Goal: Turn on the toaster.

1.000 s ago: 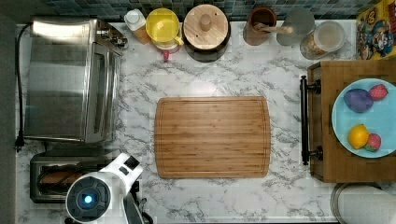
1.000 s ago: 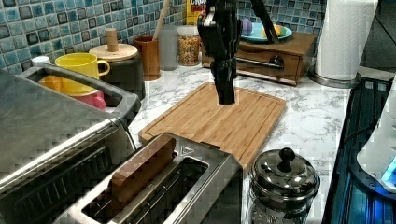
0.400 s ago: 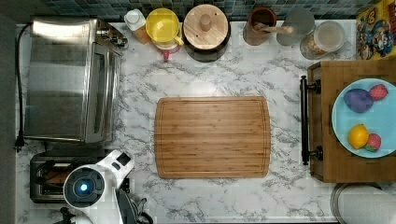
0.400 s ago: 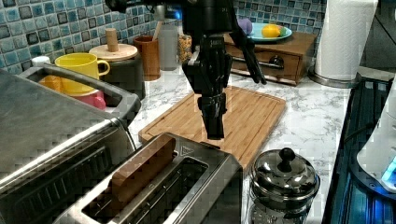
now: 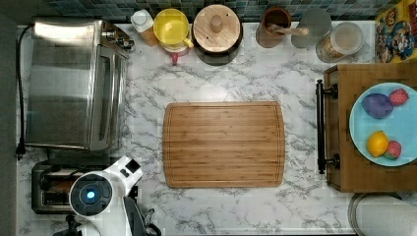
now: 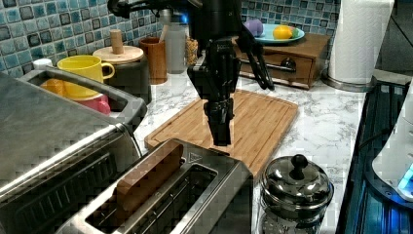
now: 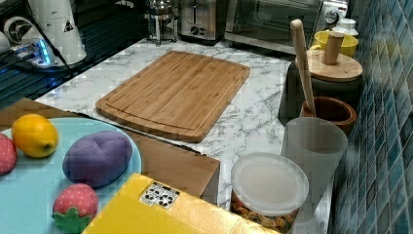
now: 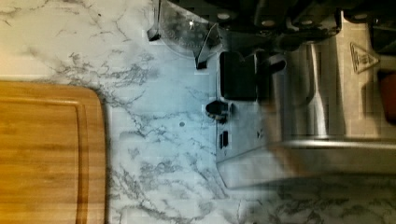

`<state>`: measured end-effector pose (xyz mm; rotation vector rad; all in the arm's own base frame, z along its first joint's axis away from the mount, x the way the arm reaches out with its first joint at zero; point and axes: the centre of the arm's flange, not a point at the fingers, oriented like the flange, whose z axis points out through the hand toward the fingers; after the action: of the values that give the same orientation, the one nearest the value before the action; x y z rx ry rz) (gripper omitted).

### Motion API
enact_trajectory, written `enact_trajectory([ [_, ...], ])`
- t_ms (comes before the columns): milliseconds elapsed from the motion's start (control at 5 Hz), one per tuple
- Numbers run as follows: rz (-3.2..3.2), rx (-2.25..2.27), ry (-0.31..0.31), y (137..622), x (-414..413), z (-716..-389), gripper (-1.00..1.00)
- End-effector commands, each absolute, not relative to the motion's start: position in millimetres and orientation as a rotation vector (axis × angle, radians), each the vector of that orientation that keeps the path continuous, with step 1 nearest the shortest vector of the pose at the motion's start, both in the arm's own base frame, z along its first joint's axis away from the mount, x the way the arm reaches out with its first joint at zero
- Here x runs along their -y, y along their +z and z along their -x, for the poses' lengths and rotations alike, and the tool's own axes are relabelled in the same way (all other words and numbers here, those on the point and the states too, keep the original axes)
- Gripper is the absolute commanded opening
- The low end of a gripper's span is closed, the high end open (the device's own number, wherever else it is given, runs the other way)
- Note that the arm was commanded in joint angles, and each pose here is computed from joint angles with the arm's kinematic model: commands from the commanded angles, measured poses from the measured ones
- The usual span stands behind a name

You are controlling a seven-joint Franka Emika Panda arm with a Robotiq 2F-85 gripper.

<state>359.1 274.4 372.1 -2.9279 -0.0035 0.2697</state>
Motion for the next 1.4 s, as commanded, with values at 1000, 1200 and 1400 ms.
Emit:
enact_trajectory([
  [1000,2.928,-0.215,0.576,248.3,-263.7,-366.1,-1.00],
  [1200,2.994,-0.228,0.632,199.4,-258.7,-347.2,-1.00],
  [1400,3.060,-0.305,0.670,190.1,-248.9,-337.8,-1.00],
])
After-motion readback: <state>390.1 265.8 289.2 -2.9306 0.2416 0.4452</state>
